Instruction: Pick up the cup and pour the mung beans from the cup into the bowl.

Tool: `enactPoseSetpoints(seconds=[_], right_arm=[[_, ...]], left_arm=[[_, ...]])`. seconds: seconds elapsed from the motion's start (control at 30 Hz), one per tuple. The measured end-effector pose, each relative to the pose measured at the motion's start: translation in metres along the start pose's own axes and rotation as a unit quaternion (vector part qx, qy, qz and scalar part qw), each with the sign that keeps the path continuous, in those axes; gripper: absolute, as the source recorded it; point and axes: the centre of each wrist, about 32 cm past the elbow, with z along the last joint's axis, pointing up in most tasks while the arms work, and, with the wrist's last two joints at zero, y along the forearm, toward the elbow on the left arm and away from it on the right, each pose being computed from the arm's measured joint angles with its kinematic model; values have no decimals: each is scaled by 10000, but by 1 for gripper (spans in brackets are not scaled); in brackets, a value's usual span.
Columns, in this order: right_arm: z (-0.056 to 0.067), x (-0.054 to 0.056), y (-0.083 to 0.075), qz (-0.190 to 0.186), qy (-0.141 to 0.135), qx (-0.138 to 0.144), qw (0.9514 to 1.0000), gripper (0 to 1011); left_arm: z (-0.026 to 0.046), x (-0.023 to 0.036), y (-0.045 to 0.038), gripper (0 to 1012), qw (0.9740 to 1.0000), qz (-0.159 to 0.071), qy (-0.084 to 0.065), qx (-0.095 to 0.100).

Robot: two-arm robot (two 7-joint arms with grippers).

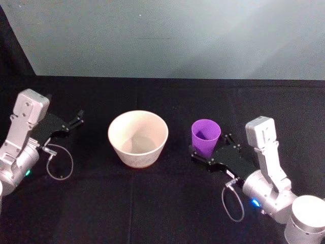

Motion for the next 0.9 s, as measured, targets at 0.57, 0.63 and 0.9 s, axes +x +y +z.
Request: enactPoseSetpoints(seconds=[0.57,0.63,0.9], right_arm=[[-43,-30,136,-170,62,101,9998,965],[-52,-29,144,-174,77,109,9998,928],[-75,-30,146,-172,10,192,9997,743]], left_arm=[[0,0,0,1000,10000,0,0,0],[0,0,0,1000,10000,0,0,0],[0,0,0,1000,10000,0,0,0]])
